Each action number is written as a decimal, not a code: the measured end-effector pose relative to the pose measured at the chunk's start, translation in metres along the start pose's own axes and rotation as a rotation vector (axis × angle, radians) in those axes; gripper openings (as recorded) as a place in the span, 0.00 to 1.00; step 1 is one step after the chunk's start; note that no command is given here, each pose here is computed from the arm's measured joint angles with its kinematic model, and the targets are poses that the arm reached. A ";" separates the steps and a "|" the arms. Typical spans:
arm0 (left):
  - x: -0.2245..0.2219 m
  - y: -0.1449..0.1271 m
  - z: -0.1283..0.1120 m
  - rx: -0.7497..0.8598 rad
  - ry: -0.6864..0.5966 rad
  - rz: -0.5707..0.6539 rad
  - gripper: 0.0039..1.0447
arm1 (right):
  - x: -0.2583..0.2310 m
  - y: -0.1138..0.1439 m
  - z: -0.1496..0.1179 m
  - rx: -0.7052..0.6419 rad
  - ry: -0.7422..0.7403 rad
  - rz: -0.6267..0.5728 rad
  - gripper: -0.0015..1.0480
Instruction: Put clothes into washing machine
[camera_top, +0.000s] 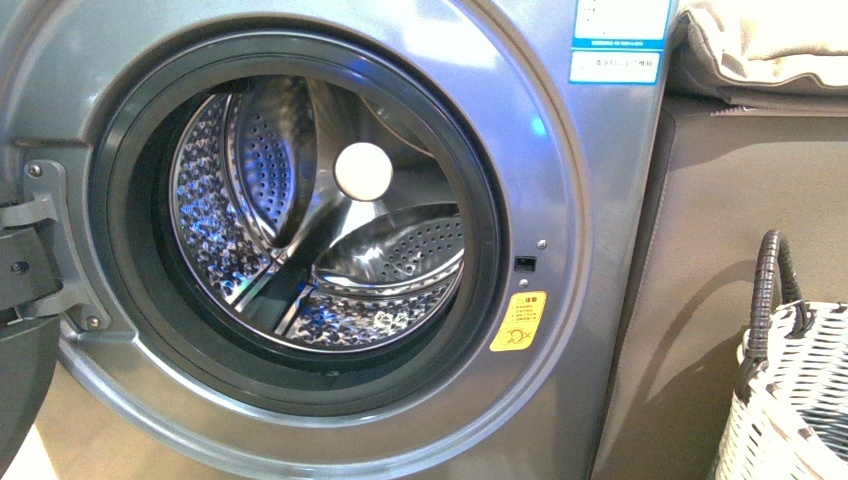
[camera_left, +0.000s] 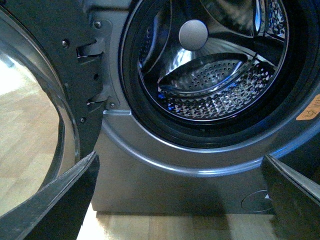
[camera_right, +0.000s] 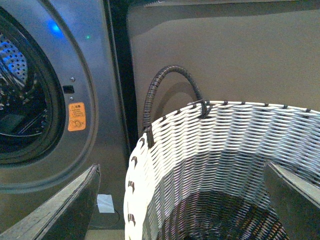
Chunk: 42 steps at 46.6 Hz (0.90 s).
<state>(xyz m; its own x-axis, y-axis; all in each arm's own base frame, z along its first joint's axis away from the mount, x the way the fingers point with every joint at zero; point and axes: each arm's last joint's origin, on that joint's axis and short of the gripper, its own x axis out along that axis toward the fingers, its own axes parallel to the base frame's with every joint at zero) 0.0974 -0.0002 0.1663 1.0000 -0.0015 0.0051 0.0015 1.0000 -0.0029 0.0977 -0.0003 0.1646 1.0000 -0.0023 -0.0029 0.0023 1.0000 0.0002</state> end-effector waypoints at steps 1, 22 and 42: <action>0.000 0.000 0.000 0.000 0.000 0.000 0.94 | 0.000 0.000 0.000 0.000 0.000 0.000 0.93; 0.000 0.000 0.000 0.000 0.000 0.000 0.94 | 0.000 0.000 0.000 0.000 0.000 0.000 0.93; 0.000 0.000 0.000 0.000 0.000 0.000 0.94 | 0.000 0.000 0.000 0.000 0.000 0.000 0.93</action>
<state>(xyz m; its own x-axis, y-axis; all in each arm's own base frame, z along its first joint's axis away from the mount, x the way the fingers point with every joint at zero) 0.0974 -0.0002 0.1663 1.0000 -0.0015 0.0051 0.0015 1.0000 -0.0029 0.0977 -0.0003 0.1646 1.0000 -0.0023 -0.0029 0.0023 1.0000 0.0002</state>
